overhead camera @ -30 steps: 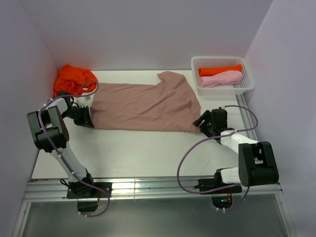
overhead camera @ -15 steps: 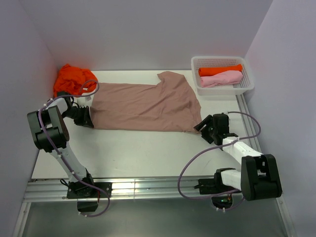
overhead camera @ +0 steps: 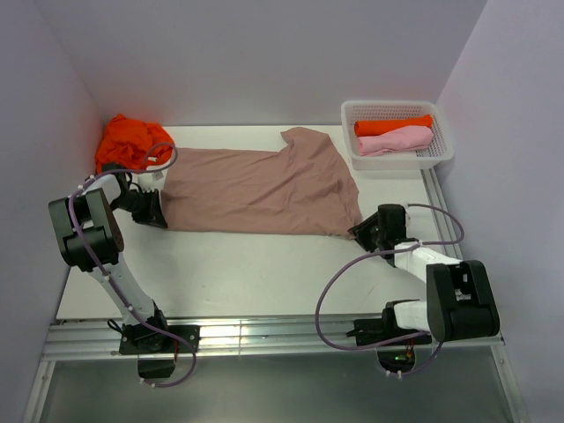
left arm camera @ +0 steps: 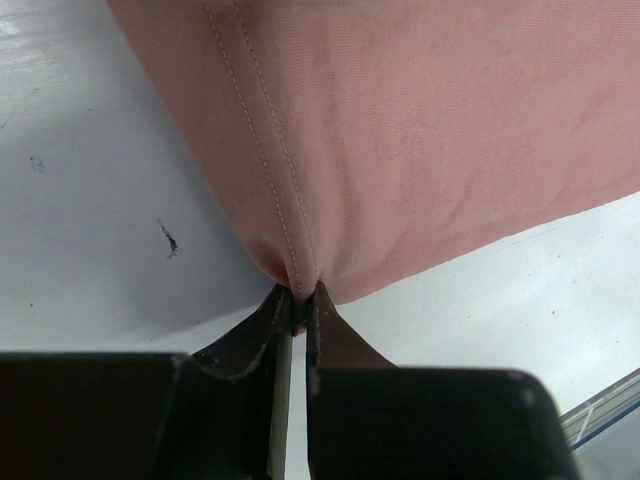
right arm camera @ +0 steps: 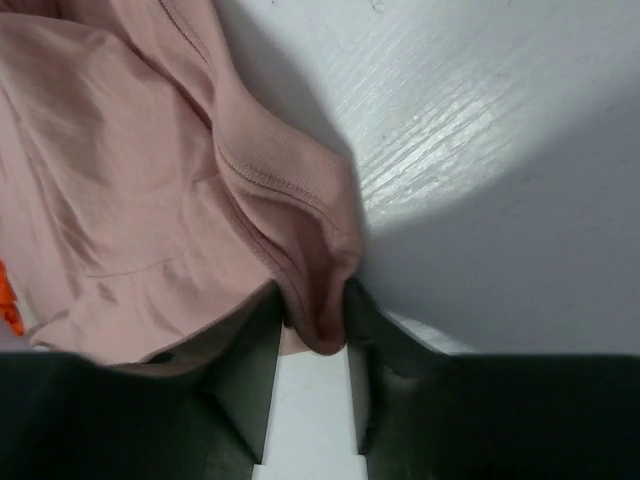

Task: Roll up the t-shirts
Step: Fold the tshirt

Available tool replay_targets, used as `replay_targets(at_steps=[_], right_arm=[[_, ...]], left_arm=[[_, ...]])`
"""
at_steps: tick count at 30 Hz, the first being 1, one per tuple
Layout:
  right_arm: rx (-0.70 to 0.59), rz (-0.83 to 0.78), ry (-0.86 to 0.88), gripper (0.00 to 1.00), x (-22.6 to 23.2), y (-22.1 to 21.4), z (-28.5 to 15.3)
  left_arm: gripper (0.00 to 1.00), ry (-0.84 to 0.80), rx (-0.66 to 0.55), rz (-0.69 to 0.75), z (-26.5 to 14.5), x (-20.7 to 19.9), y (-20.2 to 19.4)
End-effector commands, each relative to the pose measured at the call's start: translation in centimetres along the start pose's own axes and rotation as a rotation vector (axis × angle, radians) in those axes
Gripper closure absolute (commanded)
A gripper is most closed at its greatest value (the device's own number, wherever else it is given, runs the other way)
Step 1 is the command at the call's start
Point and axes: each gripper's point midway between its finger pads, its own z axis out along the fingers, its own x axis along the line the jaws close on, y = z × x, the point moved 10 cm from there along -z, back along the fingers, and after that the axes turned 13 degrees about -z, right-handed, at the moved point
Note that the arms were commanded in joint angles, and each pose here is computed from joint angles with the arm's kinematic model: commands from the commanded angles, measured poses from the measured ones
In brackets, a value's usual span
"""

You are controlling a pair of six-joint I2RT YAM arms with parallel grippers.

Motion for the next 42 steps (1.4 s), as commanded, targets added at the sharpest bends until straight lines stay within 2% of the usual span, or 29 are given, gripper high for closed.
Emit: replay_targets(at_steps=[1,4,8,22,31,37,40,41,42], right_arm=[[-0.011,-0.003,-0.046,0.74,0.2,0.5,0.4],[-0.007,-0.019,-0.073,0.92,0.2,0.9,0.1],[-0.009,-0.043,-0.103,1.0,0.5,1.3,-0.9],[-0.004,-0.094,-0.092,1.0,1.1,1.2,-8.3],[0.016,-0.11,-0.098,1.0,-0.1,-0.6,-12.4],[0.049,-0.112,-0.102,1.0,-1.1,-1.7,-13.5],[0.061,-0.116,-0.1,0.91,-1.7,-2.5,-13.4],[0.063,-0.114,-0.098,0.87,-1.8,-2.6,-13.4],[0.064,-0.114,-0.097,0.79,-1.9,-2.8,-13.5]], left_arm=[[1.0,0.071,0.108,0.017,0.7,1.0,-1.4],[1.0,0.101,0.11,0.04,0.3,1.1,-1.4],[1.0,0.1,0.124,0.07,-0.6,1.1,-1.4],[1.0,0.081,0.203,0.092,-5.9,3.0,-4.7],[1.0,0.081,0.261,0.104,-7.0,3.1,-8.4],[0.99,0.099,0.292,0.117,-7.0,3.2,-10.1],[0.91,0.099,0.305,0.126,-6.9,3.3,-10.5],[0.86,0.092,0.312,0.126,-7.0,3.1,-10.6],[0.75,0.092,0.304,0.128,-7.2,3.1,-10.6]])
